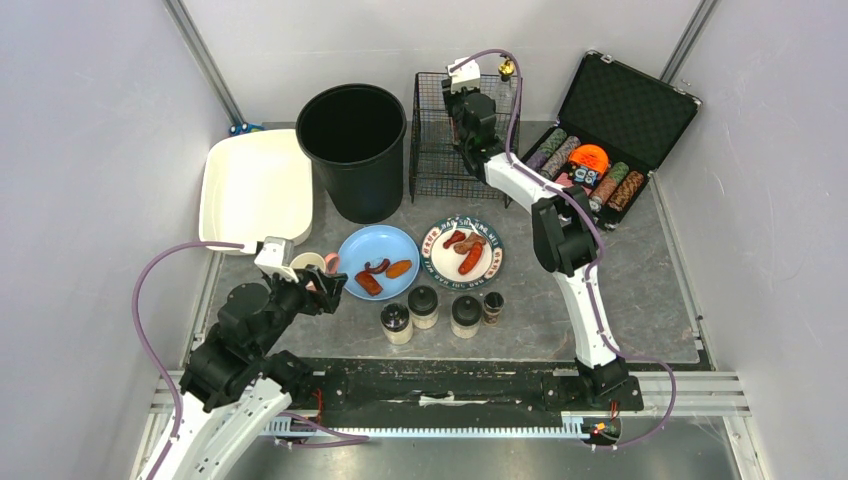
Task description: Clear the kitchen counter
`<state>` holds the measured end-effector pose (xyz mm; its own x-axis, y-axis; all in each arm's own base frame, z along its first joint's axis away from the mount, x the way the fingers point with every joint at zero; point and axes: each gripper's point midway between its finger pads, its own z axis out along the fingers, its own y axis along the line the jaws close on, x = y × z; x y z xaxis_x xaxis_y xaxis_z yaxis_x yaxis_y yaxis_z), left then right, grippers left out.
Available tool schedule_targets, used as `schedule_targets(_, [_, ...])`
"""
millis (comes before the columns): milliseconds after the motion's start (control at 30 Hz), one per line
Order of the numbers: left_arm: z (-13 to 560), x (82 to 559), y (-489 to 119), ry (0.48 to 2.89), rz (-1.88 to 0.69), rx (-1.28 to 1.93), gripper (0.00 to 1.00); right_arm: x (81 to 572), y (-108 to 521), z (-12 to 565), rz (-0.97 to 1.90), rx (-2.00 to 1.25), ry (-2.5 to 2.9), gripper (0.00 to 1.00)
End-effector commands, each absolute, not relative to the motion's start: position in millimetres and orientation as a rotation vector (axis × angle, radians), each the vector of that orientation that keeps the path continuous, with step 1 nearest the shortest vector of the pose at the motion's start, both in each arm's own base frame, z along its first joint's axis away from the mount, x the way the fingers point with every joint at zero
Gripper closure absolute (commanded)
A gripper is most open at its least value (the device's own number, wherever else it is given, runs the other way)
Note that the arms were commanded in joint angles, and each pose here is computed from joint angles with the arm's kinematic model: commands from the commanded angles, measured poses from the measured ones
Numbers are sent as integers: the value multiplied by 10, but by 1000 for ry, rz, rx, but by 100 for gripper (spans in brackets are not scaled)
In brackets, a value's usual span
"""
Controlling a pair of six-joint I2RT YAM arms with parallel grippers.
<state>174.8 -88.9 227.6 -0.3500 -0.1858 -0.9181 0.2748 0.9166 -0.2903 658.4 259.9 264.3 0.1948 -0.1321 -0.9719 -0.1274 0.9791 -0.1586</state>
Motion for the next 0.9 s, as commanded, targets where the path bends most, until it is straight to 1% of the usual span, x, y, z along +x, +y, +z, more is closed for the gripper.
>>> schedule_targets(0, [2293, 1780, -884, 1854, -450, 95, 21, 6363, 2430, 3743, 47, -84, 1175, 100])
schedule_targets(300, [2311, 1769, -885, 1843, -456, 97, 21, 6351, 2356, 3535, 92, -34, 1222, 100])
schedule_targets(367, [2304, 1770, -885, 1844, -456, 98, 21, 6336, 2342, 3499, 88, -32, 1229, 94])
schedule_targets(467, [2303, 1768, -893, 1845, -459, 102, 21, 6310, 2302, 3477, 79, -21, 1233, 77])
schedule_targets(600, [2310, 1756, -904, 1841, -467, 111, 21, 6262, 2257, 3526, 68, -18, 1227, 50])
schedule_targets(667, [2316, 1752, -903, 1838, -469, 112, 21, 6219, 2236, 3594, 68, -17, 1219, 44])
schedule_targets(867, [2331, 1735, -906, 1828, -477, 118, 21, 6051, 2167, 3758, 67, -21, 1206, 35])
